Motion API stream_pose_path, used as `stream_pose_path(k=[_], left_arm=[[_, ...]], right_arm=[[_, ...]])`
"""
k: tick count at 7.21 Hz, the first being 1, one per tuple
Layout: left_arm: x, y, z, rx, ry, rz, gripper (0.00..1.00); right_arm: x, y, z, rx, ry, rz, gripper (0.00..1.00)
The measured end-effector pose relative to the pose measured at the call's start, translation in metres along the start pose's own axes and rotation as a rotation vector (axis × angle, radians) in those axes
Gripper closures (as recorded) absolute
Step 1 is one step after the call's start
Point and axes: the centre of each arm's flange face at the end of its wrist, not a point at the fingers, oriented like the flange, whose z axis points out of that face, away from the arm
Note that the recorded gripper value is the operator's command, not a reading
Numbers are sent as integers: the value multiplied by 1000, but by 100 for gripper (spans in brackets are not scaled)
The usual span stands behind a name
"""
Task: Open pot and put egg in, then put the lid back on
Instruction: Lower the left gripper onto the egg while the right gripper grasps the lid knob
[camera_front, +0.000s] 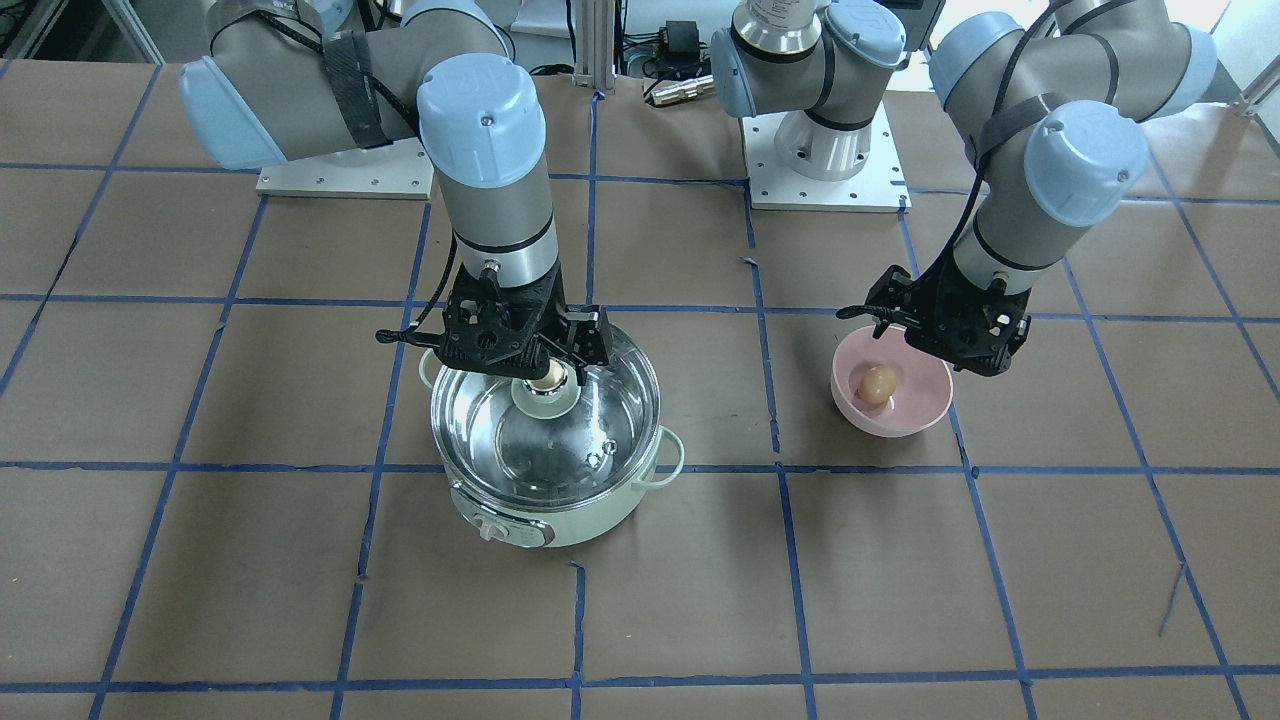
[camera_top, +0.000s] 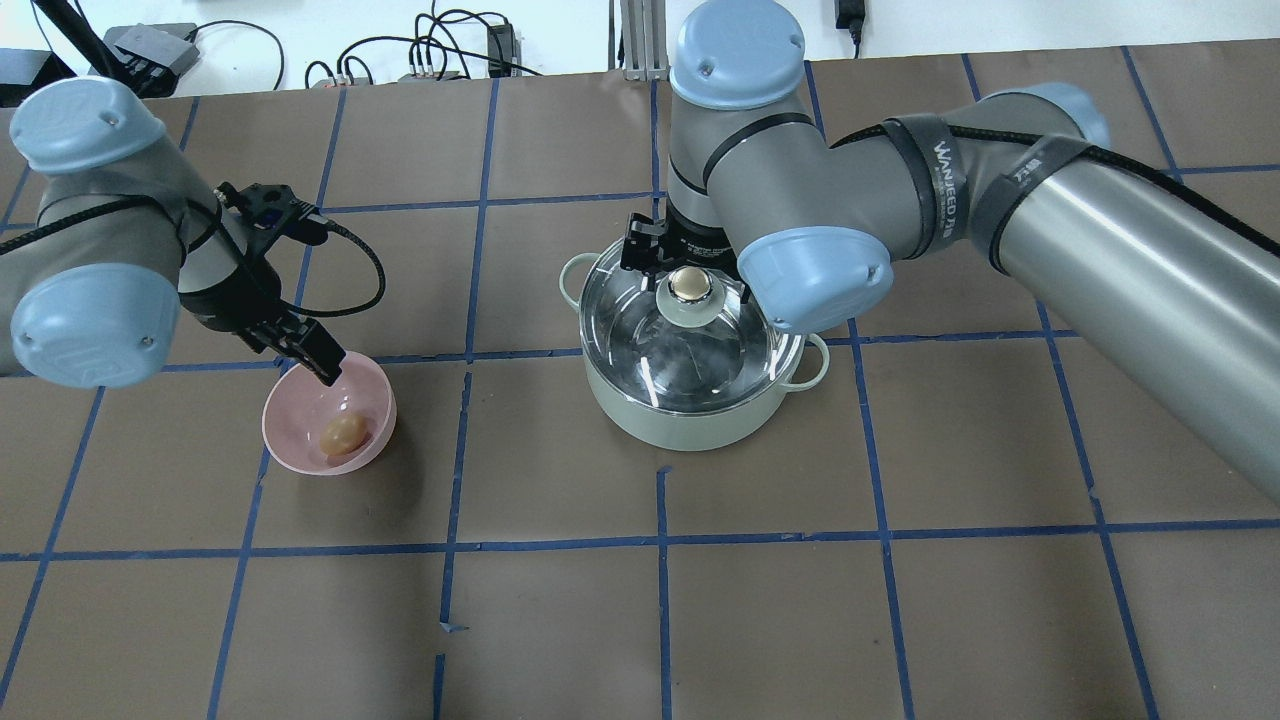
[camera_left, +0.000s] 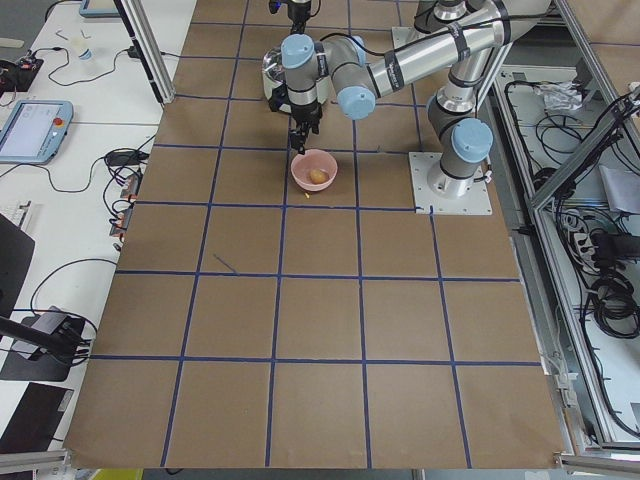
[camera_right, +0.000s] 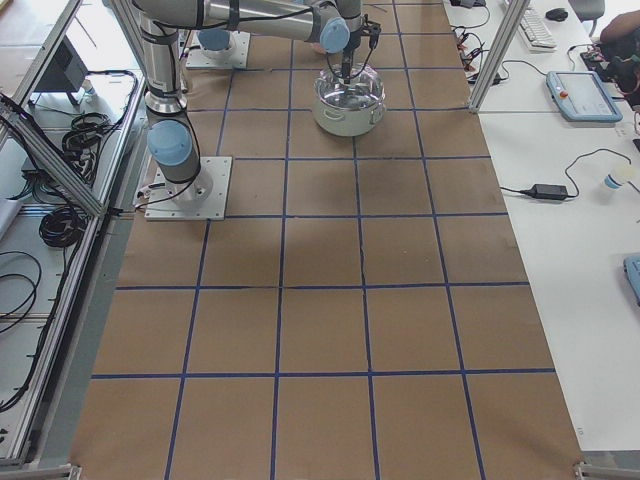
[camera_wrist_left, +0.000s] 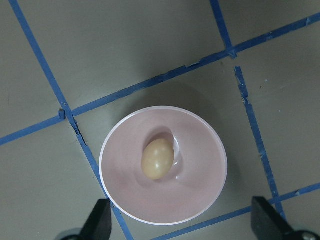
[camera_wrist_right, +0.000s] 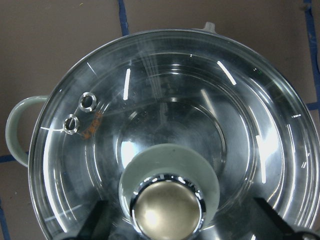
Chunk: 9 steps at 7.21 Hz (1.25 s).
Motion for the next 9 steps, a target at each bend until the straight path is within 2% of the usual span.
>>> stream_pose_path(k=[2, 4, 6, 9], left_arm=[[-5, 18, 37, 33, -22, 66, 4], [-1, 25, 56, 50, -41, 151, 5], [0, 28, 67, 65, -61, 194, 5], [-2, 28, 76, 62, -59, 234, 5]], right_arm=[[-2, -2, 2, 12, -8, -2, 16], [-5, -4, 6, 19, -21, -3, 20], [-8, -4, 5, 12, -54, -4, 45], [-7, -3, 4, 7, -58, -8, 56]])
